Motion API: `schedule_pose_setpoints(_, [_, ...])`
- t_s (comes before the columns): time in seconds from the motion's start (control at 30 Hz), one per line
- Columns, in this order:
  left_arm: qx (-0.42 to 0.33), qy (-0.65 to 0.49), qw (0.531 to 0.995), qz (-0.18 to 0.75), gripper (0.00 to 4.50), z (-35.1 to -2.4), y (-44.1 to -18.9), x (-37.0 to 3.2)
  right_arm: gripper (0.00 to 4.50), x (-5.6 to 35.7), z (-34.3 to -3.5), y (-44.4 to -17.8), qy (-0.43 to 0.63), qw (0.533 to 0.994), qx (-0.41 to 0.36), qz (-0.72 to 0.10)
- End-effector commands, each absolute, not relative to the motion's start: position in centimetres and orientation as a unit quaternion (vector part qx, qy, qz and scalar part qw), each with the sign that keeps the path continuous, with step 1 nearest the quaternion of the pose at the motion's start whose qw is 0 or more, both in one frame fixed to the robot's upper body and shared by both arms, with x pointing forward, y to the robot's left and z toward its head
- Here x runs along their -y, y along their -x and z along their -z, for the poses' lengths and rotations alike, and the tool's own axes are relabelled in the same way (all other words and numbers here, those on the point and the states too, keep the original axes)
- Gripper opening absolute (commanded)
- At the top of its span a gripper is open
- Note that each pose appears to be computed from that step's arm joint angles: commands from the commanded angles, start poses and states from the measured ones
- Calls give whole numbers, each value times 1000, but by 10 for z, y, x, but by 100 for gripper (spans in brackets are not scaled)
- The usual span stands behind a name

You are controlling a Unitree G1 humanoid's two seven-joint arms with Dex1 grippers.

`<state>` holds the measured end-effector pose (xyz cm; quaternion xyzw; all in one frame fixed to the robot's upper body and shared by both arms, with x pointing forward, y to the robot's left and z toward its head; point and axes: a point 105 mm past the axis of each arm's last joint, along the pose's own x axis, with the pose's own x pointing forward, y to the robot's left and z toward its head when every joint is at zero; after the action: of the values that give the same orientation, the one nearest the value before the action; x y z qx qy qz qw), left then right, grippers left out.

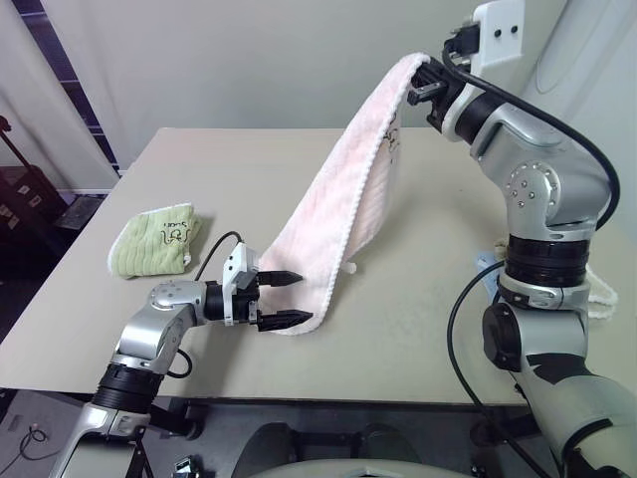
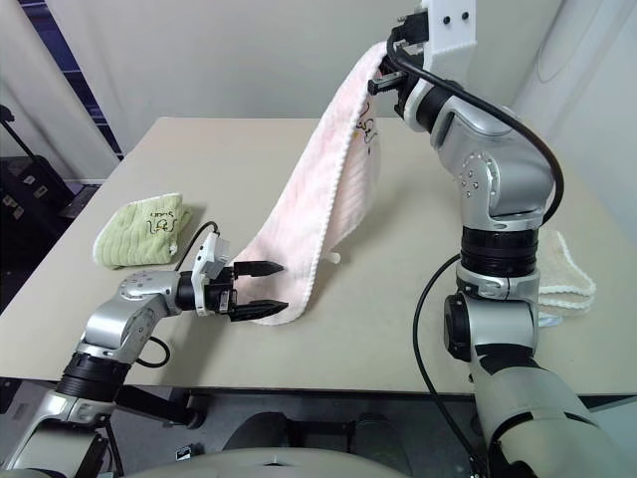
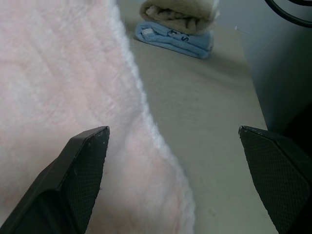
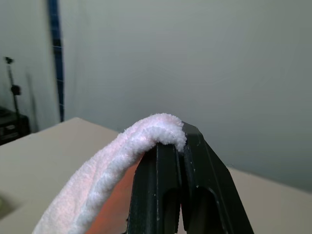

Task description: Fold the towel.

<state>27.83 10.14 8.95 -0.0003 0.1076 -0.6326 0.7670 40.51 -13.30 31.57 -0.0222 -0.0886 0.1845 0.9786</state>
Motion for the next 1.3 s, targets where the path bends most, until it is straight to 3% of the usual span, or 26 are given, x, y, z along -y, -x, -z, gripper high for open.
schedule_pose_setpoints(0.03, [-109,-30,762,638,450,-94,-284,-92,3,139,-335,-407,13,981,112,-157])
schedule_pose_setpoints(0.2, [-173,-51,739,649,450,-78,-284,-84,3,148,-320,-419,7,989,85,-124])
schedule_pose_setpoints(0.4, [-191,-82,738,642,450,-78,-286,-78,3,151,-311,-422,13,991,76,-113])
schedule_pose_setpoints(0.73, [-224,-116,729,636,450,-77,-247,-39,3,156,-302,-423,42,992,75,-93])
schedule_pose_setpoints(0.8, [-225,-120,730,635,410,-81,-236,-25,0,157,-300,-422,47,992,74,-91])
schedule_pose_setpoints(1.3, [-156,-84,805,566,410,-111,-225,-33,0,159,-289,-424,53,992,64,-96])
